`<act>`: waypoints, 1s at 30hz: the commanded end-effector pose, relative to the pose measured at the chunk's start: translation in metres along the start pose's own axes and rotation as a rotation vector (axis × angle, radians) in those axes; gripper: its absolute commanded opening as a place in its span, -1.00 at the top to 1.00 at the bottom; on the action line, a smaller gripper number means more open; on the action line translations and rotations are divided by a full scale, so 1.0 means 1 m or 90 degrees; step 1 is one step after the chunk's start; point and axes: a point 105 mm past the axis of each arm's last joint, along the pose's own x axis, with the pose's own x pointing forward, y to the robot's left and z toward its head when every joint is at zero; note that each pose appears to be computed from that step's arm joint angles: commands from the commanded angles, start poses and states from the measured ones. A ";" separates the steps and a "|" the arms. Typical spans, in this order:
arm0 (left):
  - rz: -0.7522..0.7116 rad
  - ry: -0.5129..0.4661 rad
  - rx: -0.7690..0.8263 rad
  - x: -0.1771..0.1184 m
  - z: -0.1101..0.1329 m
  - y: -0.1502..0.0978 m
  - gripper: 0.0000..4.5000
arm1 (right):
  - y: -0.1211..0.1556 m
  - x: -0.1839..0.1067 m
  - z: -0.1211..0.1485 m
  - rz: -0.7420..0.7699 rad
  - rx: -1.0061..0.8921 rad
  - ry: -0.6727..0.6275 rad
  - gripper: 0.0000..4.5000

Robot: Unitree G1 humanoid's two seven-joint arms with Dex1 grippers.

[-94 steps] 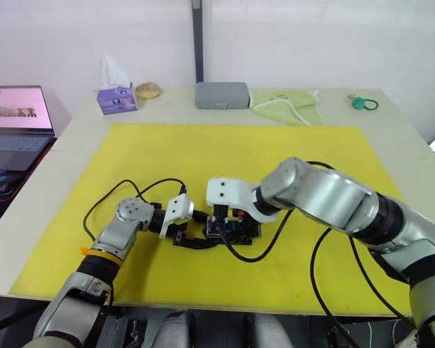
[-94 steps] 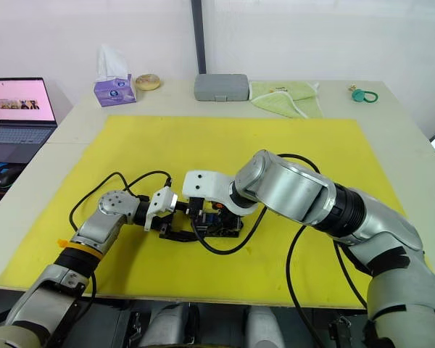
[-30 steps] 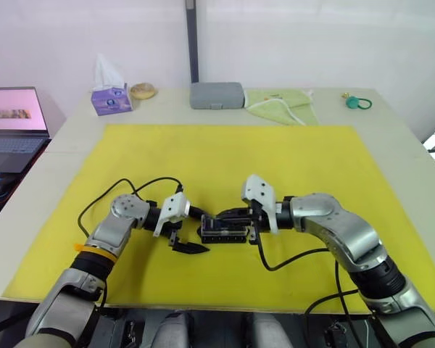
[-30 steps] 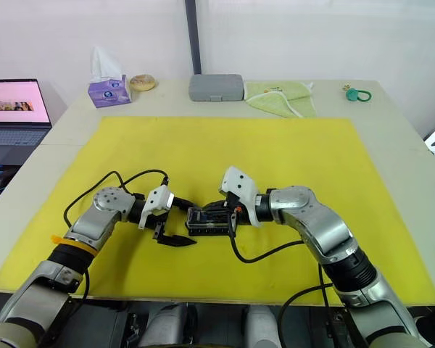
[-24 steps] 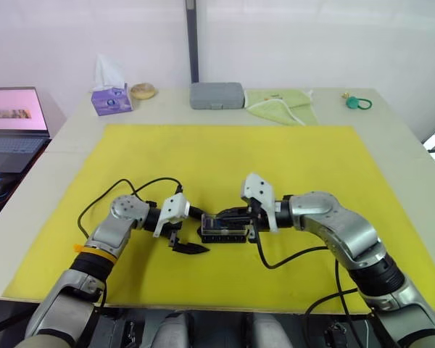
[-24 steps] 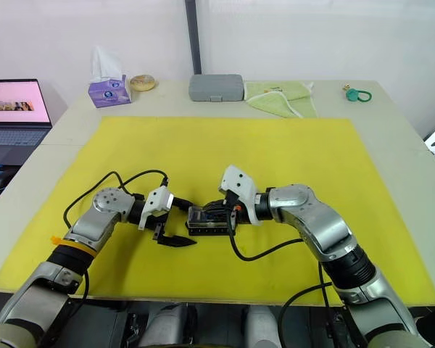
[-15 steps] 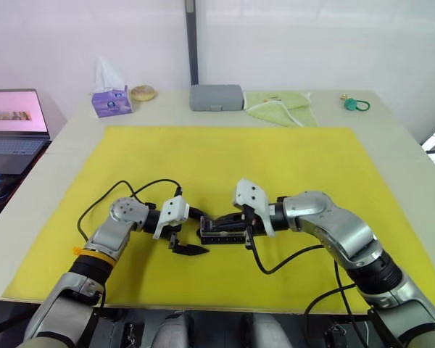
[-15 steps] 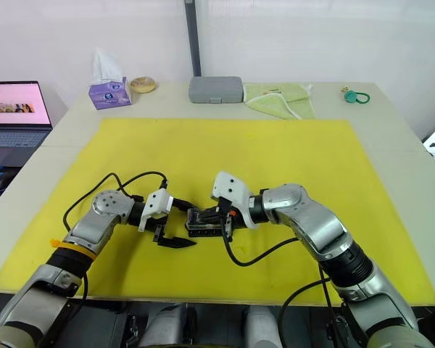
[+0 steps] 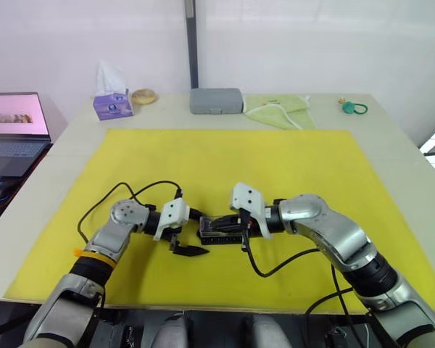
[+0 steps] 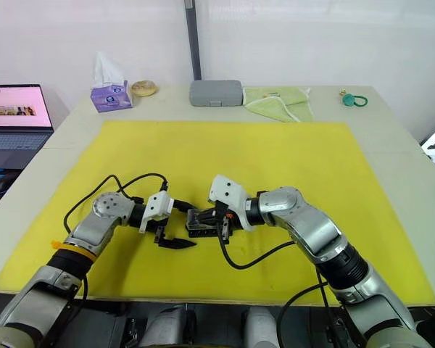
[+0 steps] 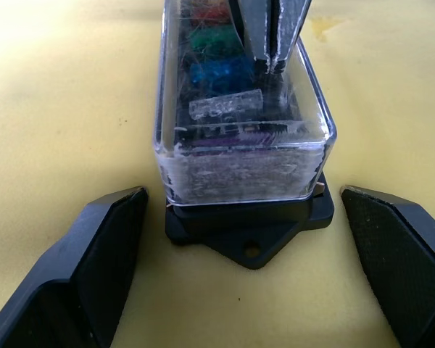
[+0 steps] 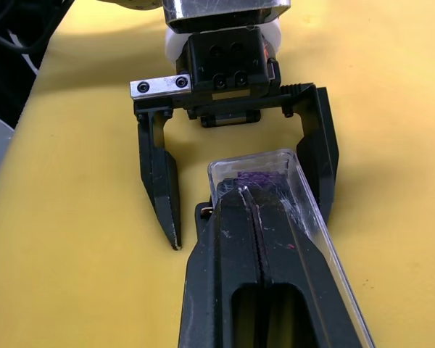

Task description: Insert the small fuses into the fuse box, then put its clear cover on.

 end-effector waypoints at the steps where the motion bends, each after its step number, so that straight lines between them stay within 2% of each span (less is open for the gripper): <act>1: 0.008 0.065 -0.060 -0.006 -0.031 -0.007 -0.99 | -0.006 -0.002 -0.024 -0.019 0.053 0.039 1.00; 5: 0.009 0.064 -0.061 -0.006 -0.031 -0.006 -0.99 | -0.005 -0.005 -0.019 -0.014 0.053 0.022 1.00; 11: 0.006 0.063 -0.063 -0.004 -0.033 -0.008 -0.99 | -0.010 -0.005 0.007 -0.014 0.052 -0.042 1.00; 19: 0.008 0.066 -0.064 -0.004 -0.035 -0.009 -0.99 | -0.012 0.002 0.000 -0.016 0.039 -0.016 1.00; 26: 0.011 0.070 -0.066 -0.006 -0.037 -0.009 -0.99 | -0.010 -0.005 0.018 0.002 0.027 -0.064 1.00; 30: 0.012 0.071 -0.066 -0.006 -0.037 -0.008 -0.99 | -0.005 -0.008 0.019 0.015 0.018 -0.068 1.00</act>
